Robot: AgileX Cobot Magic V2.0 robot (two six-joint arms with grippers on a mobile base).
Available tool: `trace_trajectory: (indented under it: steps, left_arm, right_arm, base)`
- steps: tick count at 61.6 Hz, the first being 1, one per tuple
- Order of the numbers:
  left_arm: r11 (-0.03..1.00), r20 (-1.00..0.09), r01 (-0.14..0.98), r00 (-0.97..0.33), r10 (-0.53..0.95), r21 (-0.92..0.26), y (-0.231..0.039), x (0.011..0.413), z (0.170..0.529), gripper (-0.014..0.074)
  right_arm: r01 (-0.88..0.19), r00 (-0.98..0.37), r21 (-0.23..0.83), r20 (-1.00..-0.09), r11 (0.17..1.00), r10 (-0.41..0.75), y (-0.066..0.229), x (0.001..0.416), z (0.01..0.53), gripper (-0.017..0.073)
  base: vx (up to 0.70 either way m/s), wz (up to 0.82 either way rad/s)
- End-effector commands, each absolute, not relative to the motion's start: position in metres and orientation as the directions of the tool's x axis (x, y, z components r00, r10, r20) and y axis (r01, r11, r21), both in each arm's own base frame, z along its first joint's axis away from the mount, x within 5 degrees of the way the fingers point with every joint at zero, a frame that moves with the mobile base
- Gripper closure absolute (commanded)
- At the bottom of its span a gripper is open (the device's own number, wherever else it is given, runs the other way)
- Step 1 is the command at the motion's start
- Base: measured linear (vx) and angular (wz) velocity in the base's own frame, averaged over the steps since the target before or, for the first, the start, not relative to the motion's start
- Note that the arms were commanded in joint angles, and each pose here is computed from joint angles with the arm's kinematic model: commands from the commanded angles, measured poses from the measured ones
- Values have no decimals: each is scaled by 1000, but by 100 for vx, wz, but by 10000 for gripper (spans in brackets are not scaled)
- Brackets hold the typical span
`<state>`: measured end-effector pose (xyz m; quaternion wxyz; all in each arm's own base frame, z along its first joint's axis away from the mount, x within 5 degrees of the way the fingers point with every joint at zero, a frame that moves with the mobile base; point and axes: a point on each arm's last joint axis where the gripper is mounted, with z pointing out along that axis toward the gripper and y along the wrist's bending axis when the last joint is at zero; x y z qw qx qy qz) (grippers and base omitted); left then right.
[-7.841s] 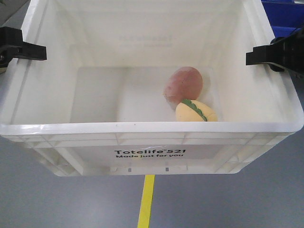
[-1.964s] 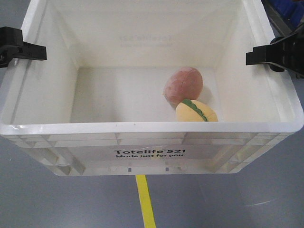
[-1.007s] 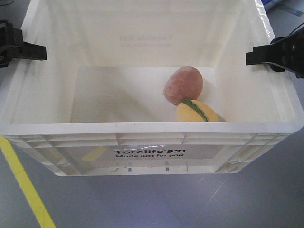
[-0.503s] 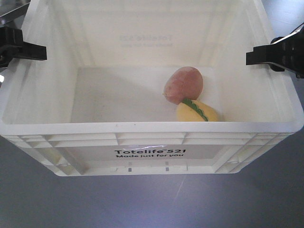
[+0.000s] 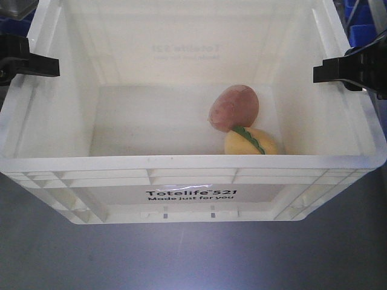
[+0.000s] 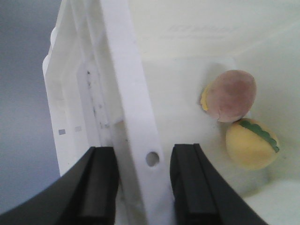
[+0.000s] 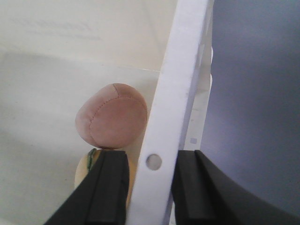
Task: Place moving items into box and shelve
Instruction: 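Keep holding the crate with both grippers while driving onward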
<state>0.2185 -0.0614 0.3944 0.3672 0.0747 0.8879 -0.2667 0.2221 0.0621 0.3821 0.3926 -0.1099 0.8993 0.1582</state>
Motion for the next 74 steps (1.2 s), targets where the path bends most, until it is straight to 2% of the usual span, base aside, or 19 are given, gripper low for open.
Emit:
trace_trajectory:
  steps: [1,36,74]
  left_arm:
    - [763,-756,388,-624,-195,-517,-70,211,427,591]
    - [763,-756,387,-625,-196,-518,-70,212,427,591]
    - [763,-756,388,-624,-196,-517,-70,211,427,591]
  right_arm:
    - [-376,-541,275,-840,885,31,70,214,416,565]
    - [-376,-541,275,-840,885,31,70,214,416,565]
    - [-377,-541,275,-840,885,31,70,214,416,565]
  base:
    - [21,-65]
    - [22,-46]
    - [31,-6]
